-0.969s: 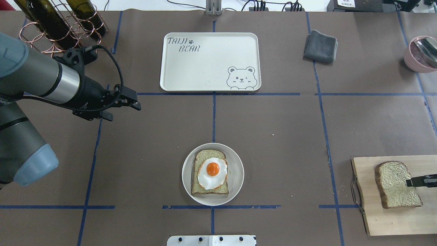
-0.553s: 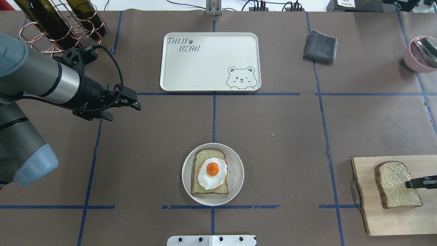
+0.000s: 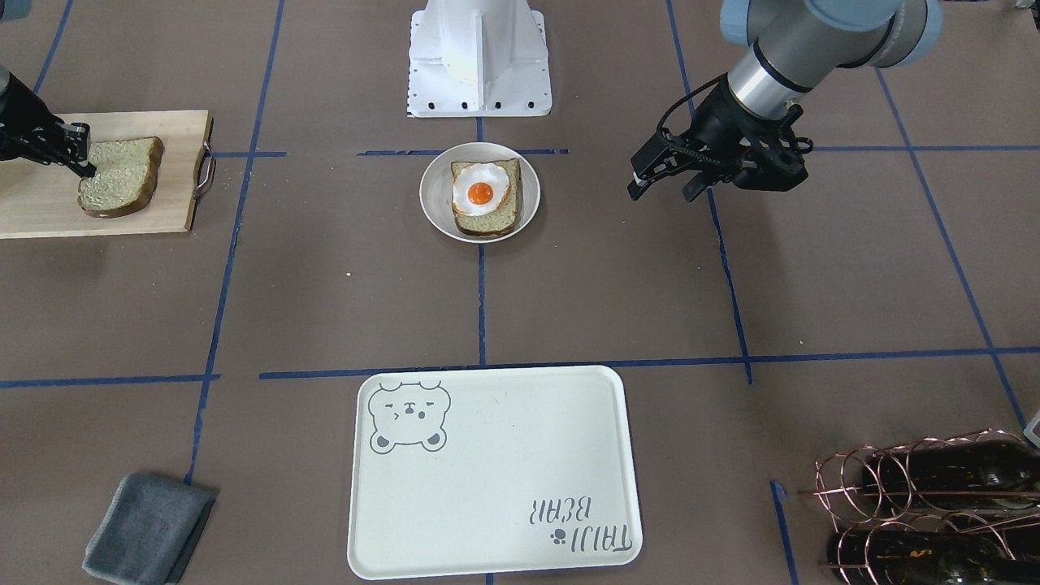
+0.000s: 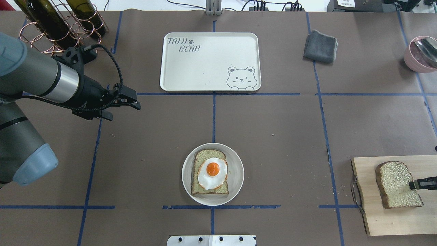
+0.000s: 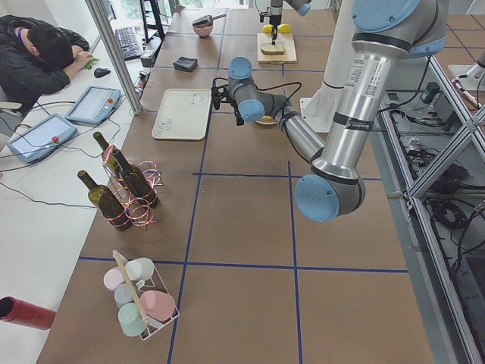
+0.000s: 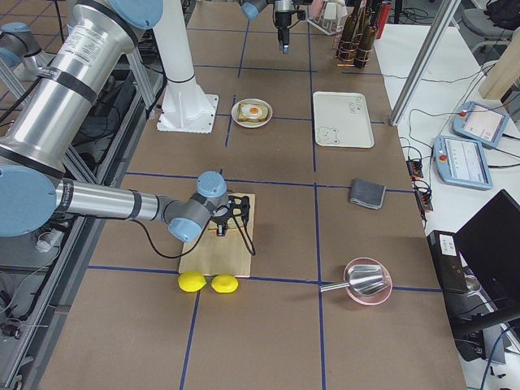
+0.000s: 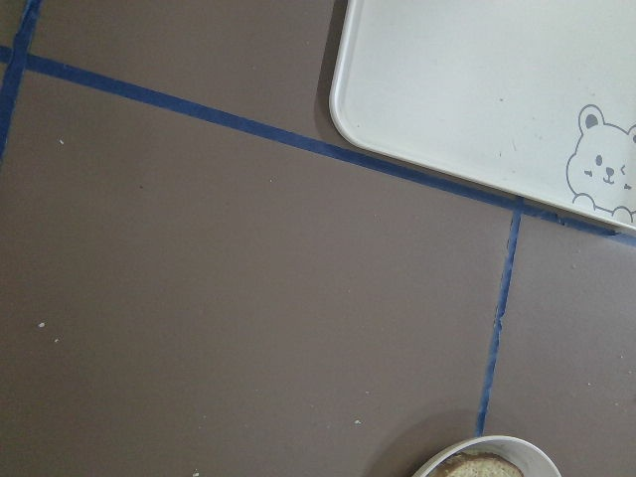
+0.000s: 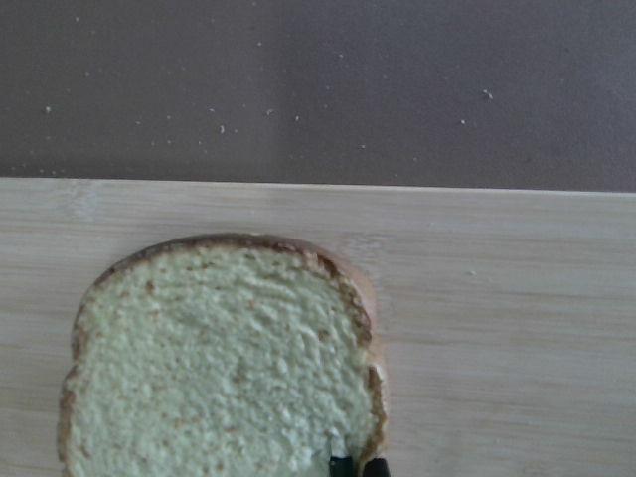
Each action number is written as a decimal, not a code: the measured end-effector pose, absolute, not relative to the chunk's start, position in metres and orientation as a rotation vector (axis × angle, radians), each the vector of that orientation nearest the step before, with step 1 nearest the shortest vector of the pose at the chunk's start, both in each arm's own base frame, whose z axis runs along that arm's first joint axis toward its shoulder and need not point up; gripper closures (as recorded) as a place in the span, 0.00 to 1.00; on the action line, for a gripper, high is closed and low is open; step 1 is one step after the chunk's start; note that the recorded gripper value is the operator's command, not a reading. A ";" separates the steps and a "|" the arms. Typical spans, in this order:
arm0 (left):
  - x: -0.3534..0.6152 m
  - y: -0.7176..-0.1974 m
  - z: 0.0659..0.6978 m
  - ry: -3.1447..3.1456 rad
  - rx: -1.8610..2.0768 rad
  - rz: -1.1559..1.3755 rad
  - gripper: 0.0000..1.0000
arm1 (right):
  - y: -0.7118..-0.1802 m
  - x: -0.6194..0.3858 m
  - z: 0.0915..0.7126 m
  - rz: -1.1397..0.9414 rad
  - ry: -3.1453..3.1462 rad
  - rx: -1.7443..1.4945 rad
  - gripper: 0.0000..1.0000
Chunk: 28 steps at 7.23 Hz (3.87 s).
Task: Make sandwich and place on tray
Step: 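Grasp the bread slice on the cutting board with the right gripper and lift it, then carry the bread slice over the egg toast and lower it on top, then release the bread on the sandwich and open the right gripper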
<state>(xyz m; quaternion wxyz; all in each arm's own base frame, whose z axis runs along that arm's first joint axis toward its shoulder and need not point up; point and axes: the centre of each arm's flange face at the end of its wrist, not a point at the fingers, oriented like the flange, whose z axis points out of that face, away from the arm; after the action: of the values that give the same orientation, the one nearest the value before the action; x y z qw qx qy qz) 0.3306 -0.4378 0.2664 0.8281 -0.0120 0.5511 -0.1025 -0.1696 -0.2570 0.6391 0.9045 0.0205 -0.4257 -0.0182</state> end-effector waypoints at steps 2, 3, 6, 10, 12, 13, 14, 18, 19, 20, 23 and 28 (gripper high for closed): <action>0.330 -0.438 0.266 1.171 -0.024 -0.218 0.00 | -0.257 -0.170 0.636 -0.044 -0.892 0.048 1.00; 0.329 -0.438 0.265 1.172 -0.023 -0.218 0.00 | -0.256 -0.169 0.632 -0.053 -0.917 0.065 1.00; 0.328 -0.438 0.265 1.173 -0.021 -0.220 0.00 | -0.249 -0.160 0.616 -0.090 -1.031 0.125 1.00; 0.328 -0.439 0.267 1.168 -0.024 -0.223 0.00 | -0.266 -0.157 0.570 -0.109 -1.236 0.203 1.00; 0.329 -0.440 0.270 1.164 -0.028 -0.225 0.00 | -0.302 -0.194 0.518 -0.084 -1.366 0.199 1.00; 0.331 -0.441 0.271 1.161 -0.030 -0.226 0.00 | -0.324 -0.217 0.488 -0.067 -1.428 0.194 1.00; 0.332 -0.441 0.273 1.158 -0.032 -0.227 0.00 | -0.345 -0.242 0.456 -0.045 -1.483 0.176 1.00; 0.335 -0.443 0.280 1.147 -0.043 -0.231 0.00 | -0.372 -0.379 0.331 -0.005 -1.547 0.111 1.00; 0.336 -0.444 0.281 1.144 -0.045 -0.232 0.00 | -0.356 -0.422 0.306 0.011 -1.541 0.122 1.00; 0.336 -0.445 0.283 1.142 -0.047 -0.233 0.00 | -0.340 -0.457 0.285 0.022 -1.531 0.130 1.00; 0.338 -0.445 0.283 1.141 -0.049 -0.232 0.00 | -0.303 -0.508 0.275 0.037 -1.494 0.135 1.00; 0.341 -0.446 0.284 1.139 -0.061 -0.243 0.00 | -0.289 -0.534 0.299 0.049 -1.440 0.135 0.32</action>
<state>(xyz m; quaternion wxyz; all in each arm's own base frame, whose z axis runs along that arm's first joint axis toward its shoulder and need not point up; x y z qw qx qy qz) 0.3406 -0.4457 0.2842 0.8348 -0.0286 0.5377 -0.1147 -0.5340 -0.2895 0.2994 0.7494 0.0620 -0.6588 0.0225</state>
